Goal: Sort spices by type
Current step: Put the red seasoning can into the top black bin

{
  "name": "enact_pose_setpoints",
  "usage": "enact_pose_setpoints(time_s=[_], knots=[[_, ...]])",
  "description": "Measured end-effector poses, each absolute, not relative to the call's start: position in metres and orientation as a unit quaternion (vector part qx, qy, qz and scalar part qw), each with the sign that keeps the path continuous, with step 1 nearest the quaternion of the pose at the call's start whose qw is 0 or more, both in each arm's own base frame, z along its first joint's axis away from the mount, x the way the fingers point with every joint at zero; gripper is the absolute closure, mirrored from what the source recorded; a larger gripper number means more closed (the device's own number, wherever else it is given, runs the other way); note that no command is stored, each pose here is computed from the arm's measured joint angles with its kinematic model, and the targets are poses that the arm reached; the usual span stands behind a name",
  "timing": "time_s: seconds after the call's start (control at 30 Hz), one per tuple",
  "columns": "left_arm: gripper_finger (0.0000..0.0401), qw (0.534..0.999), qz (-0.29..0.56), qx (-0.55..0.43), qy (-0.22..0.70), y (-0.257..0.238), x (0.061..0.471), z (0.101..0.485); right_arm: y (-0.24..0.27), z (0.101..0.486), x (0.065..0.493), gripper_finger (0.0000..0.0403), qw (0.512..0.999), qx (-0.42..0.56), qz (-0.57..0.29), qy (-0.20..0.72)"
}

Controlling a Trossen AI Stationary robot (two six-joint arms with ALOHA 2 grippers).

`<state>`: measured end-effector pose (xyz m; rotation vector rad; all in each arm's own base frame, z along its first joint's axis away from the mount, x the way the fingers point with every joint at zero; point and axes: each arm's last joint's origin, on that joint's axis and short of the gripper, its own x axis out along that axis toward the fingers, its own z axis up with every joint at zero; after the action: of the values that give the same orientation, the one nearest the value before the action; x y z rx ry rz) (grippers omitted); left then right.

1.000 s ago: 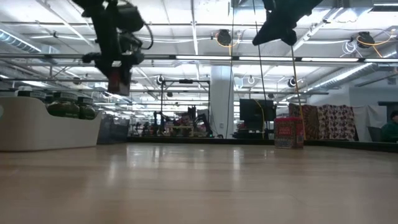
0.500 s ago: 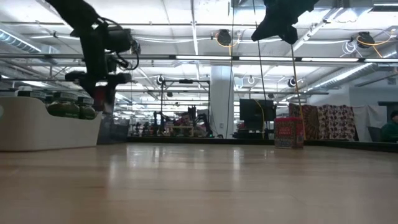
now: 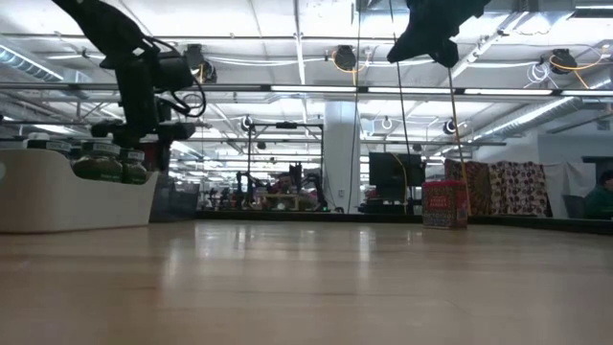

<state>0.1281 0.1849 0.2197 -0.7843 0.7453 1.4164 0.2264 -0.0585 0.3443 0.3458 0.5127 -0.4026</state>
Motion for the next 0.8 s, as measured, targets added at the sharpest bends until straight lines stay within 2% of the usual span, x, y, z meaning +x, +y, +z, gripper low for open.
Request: enact_pose_setpoints(time_s=[0.57, 0.7, 0.8], knots=[[0.02, 0.621, 0.646, -0.345, 0.278, 0.198, 0.124, 0.22, -0.045, 0.344, 0.229, 0.0403, 0.936, 0.17, -0.171, 0.257], [0.02, 0.647, 0.618, -0.363, 0.261, 0.202, 0.129, 0.221, -0.043, 0.344, 0.229, 0.0403, 0.936, 0.169, -0.168, 0.258], [0.02, 0.648, 0.615, -0.364, 0.264, 0.203, 0.132, 0.218, -0.043, 0.344, 0.229, 0.0403, 0.936, 0.17, -0.17, 0.257]])
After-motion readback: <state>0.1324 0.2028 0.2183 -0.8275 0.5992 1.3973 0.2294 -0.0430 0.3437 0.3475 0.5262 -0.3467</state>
